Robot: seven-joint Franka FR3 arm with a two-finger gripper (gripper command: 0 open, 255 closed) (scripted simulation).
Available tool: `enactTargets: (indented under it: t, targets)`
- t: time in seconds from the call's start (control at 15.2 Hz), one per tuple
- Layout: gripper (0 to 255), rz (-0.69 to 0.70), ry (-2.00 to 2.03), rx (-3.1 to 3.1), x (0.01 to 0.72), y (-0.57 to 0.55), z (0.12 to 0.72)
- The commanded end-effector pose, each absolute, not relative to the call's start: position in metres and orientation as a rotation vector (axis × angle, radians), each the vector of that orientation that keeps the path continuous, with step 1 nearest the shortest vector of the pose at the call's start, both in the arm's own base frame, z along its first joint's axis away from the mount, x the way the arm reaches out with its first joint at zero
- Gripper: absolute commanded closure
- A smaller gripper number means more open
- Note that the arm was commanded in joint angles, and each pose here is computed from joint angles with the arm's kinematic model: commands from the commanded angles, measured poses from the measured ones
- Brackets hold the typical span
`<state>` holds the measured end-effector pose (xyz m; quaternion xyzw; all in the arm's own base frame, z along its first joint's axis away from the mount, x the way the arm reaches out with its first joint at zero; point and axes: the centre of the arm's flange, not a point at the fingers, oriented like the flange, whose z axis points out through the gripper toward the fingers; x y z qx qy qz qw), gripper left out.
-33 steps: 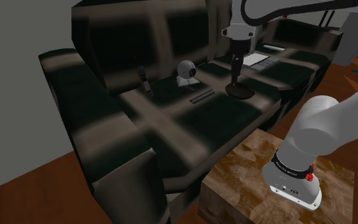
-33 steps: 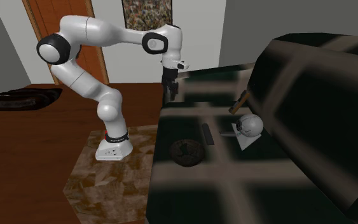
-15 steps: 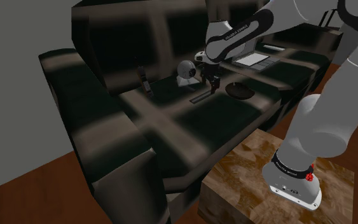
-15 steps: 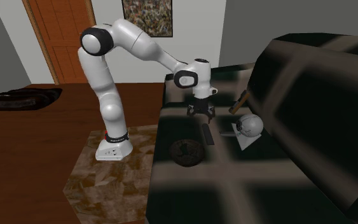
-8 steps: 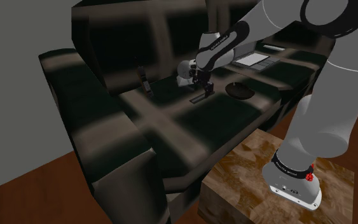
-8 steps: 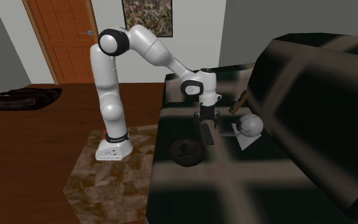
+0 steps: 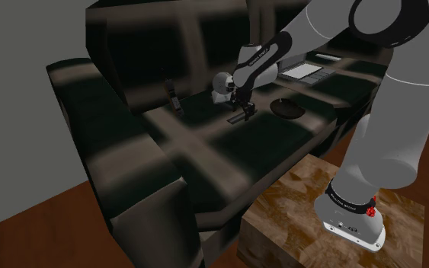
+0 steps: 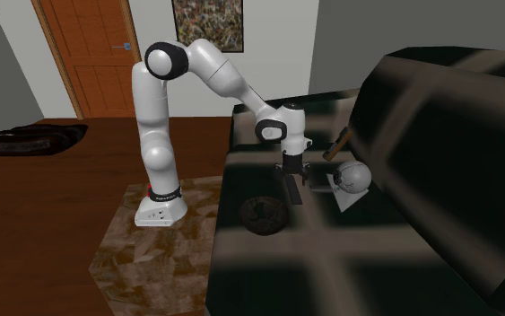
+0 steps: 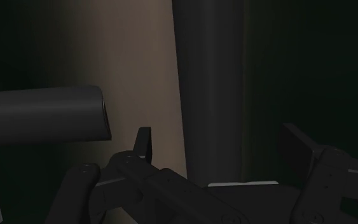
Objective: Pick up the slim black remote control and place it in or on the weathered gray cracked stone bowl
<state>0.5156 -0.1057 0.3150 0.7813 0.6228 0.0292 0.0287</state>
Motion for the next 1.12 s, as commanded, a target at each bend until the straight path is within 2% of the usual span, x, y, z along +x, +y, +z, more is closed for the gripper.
enactTargets:
  t: [0.0, 0.13, 0.2, 0.79, 1.06]
  targets:
    - [0, 0.090, 1.922, 2.410, 0.516, -0.106, 0.315]
    - [0, 0.090, 1.922, 2.410, 0.516, -0.106, 0.315]
    - [255, 0.090, 1.922, 2.410, 0.516, -0.106, 0.315]
    - [255, 0.090, 1.922, 2.410, 0.516, -0.106, 0.315]
    - [255, 0.090, 1.922, 2.410, 0.516, -0.106, 0.336]
